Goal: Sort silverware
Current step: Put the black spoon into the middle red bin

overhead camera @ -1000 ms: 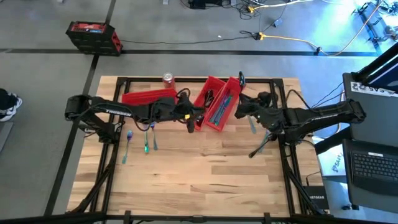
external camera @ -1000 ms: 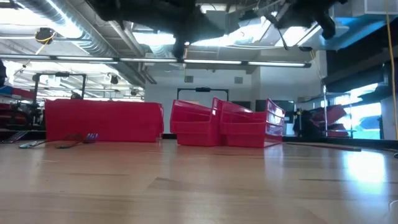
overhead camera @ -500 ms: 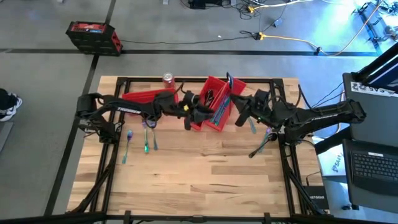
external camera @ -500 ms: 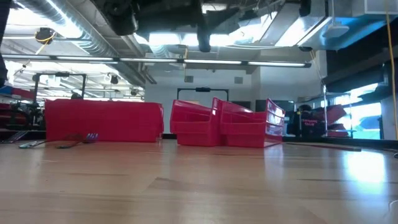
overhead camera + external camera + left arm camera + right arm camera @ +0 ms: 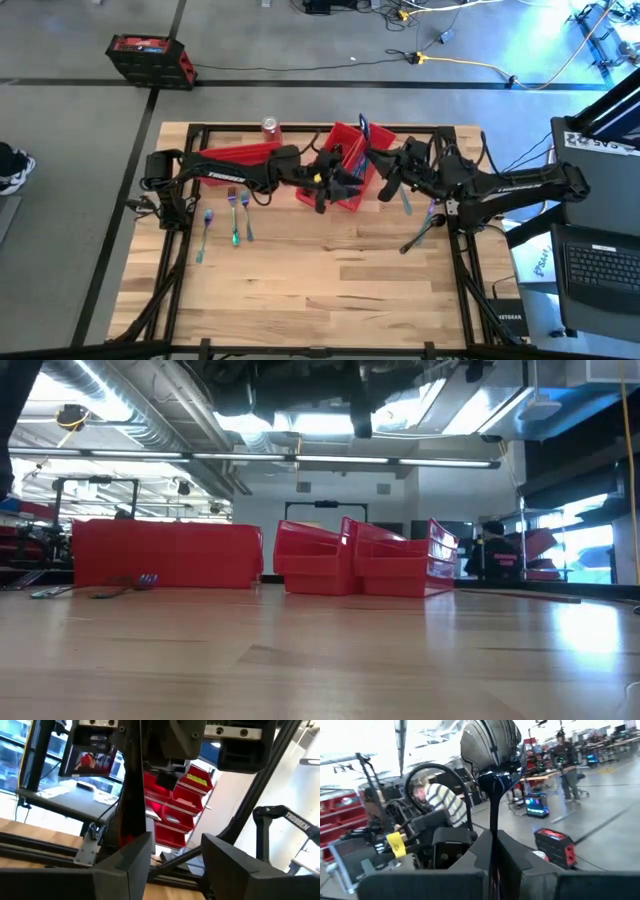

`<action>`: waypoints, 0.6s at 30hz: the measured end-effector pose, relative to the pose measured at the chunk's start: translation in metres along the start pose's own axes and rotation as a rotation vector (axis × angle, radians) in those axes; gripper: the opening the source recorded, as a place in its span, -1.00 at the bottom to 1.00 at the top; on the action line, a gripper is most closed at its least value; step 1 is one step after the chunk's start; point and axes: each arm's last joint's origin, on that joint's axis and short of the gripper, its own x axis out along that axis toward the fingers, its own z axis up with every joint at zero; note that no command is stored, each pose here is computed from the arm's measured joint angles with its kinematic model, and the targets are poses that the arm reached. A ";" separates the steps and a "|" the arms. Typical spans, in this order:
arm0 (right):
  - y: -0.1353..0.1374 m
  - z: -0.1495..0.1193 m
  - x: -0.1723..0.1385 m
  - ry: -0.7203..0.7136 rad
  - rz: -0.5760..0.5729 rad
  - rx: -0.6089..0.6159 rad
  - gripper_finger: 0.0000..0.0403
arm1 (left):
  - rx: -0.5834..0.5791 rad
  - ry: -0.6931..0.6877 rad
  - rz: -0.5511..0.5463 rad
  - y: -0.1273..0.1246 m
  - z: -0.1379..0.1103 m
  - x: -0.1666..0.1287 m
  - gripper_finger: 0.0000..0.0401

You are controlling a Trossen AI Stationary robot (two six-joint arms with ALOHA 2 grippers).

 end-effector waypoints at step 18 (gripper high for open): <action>0.001 -0.005 0.001 0.041 0.039 0.029 -1.00 | 0.014 -0.049 0.124 0.006 0.003 -0.001 -0.20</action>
